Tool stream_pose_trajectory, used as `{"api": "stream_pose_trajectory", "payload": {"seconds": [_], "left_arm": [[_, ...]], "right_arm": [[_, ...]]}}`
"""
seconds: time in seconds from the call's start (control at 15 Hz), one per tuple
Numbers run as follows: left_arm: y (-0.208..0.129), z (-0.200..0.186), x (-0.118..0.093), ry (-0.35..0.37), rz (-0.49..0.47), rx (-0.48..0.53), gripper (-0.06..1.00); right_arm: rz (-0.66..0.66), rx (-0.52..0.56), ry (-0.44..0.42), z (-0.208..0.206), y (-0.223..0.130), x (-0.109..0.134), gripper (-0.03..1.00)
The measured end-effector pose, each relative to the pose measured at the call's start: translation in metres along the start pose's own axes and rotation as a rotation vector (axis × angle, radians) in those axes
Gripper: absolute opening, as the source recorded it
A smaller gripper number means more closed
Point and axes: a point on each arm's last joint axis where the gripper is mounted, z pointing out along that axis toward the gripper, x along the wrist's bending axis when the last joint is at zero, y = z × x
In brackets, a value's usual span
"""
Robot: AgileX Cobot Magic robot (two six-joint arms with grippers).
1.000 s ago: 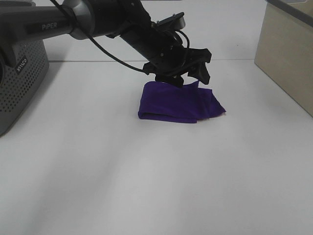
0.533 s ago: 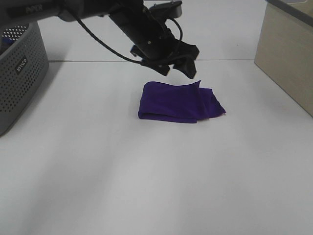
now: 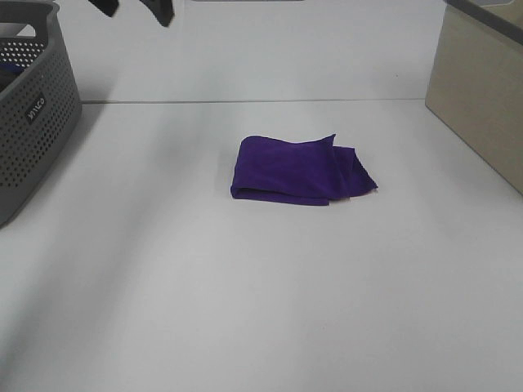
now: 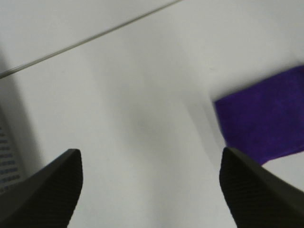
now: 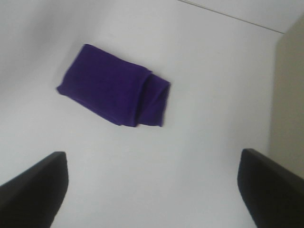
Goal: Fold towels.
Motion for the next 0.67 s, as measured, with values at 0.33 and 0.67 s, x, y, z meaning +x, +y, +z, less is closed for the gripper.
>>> {"api": "stream_pose_trajectory", "payload": {"seconds": [0.33, 0.67], "left_arm": [[-0.039, -0.106, 0.094, 0.155, -0.191, -0.065, 0.73], [-0.169, -0.209, 0.073, 0.221, -0.256, -0.051, 0.73]], "right_arm": [[0.294, -0.033, -0.075, -0.014, -0.013, -0.085, 0.93], [0.326, -0.048, -0.073, -0.067, -0.097, -0.053, 0.93]]}}
